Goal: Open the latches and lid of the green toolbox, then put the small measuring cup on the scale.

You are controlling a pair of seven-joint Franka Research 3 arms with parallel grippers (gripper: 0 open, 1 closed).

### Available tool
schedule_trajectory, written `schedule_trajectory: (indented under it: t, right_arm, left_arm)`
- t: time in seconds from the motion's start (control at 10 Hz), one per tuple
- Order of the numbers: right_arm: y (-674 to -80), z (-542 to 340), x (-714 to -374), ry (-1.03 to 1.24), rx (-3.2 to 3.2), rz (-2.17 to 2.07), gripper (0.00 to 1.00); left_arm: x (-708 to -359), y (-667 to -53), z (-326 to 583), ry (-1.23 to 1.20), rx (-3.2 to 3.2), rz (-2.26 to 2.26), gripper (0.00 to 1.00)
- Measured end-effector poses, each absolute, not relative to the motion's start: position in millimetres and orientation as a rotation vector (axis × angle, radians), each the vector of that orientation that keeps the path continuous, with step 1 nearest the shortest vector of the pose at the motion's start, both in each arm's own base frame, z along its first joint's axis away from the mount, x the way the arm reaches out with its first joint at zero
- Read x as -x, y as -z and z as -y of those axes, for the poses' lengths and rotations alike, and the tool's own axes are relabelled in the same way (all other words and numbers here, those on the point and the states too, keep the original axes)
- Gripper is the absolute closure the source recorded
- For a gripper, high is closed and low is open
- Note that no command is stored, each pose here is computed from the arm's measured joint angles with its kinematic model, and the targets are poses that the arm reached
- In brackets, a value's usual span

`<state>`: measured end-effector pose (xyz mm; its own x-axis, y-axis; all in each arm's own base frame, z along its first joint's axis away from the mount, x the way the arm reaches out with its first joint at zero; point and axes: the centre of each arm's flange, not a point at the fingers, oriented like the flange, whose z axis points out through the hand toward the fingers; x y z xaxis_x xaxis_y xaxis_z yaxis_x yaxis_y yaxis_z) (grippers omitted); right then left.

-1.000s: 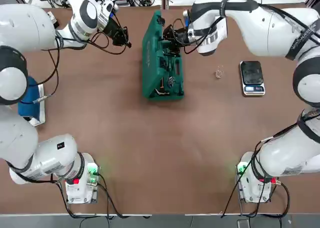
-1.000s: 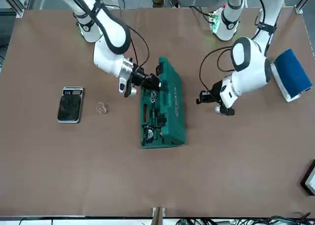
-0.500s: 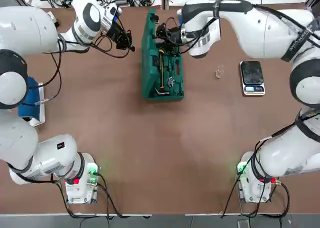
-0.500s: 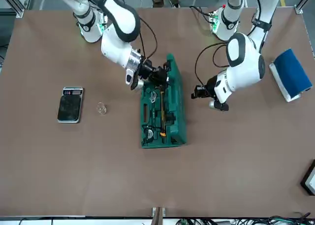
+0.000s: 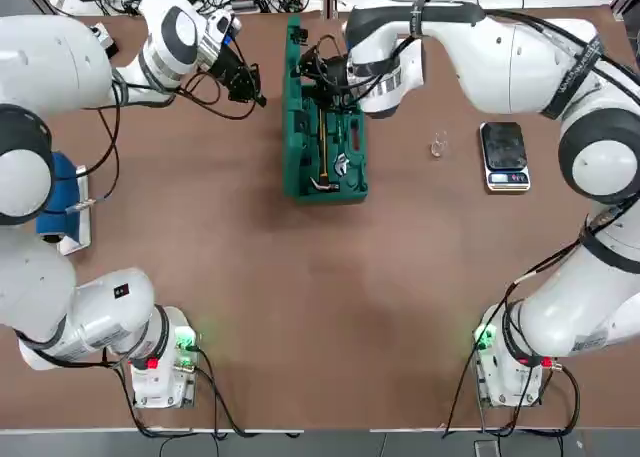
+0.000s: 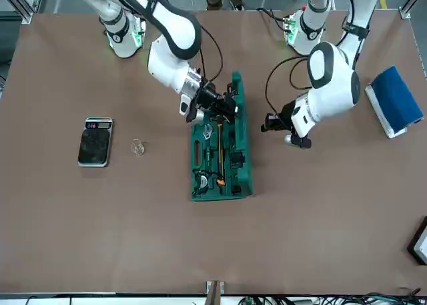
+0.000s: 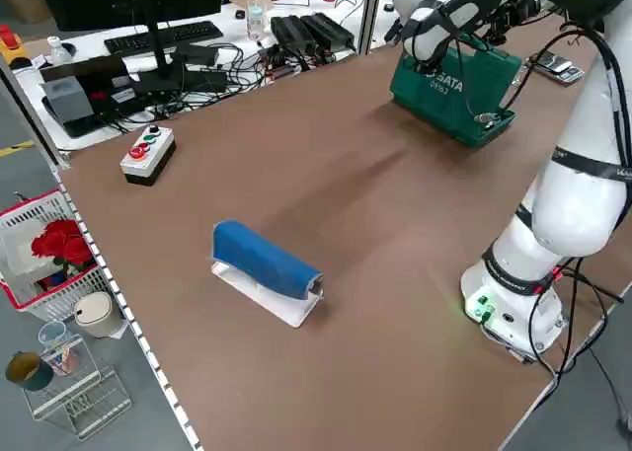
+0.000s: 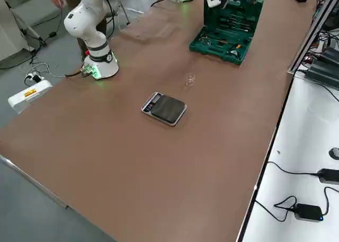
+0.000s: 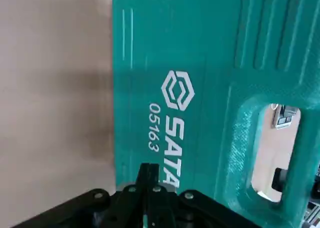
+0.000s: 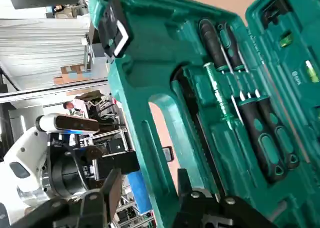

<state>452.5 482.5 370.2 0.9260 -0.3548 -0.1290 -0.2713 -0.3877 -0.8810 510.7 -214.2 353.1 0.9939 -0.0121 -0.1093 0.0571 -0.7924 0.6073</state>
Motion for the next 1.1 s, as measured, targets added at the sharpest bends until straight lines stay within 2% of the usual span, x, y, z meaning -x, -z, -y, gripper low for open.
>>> schedule_trajectory:
  t: [0.5,0.9,1.0,1.1]
  right_arm:
    - [-387.9,-516.9,-439.1,0.075,1.944,-0.485,0.41]
    - [-394.2,-505.7,-459.4,0.122,1.933,-0.494,0.37]
    - [-395.3,-496.3,-472.5,0.151,1.936,-0.478,0.30]
    - [-396.3,-487.1,-487.4,0.175,1.937,-0.436,0.17]
  left_arm:
    - [-512.2,-364.7,199.2,0.138,-2.406,-0.086,0.99]
    - [-511.7,-364.6,200.1,0.138,-2.396,-0.098,0.99]
    - [-511.6,-364.3,200.0,0.138,-2.396,-0.099,0.99]
    - [-511.5,-364.0,199.5,0.138,-2.397,-0.100,0.99]
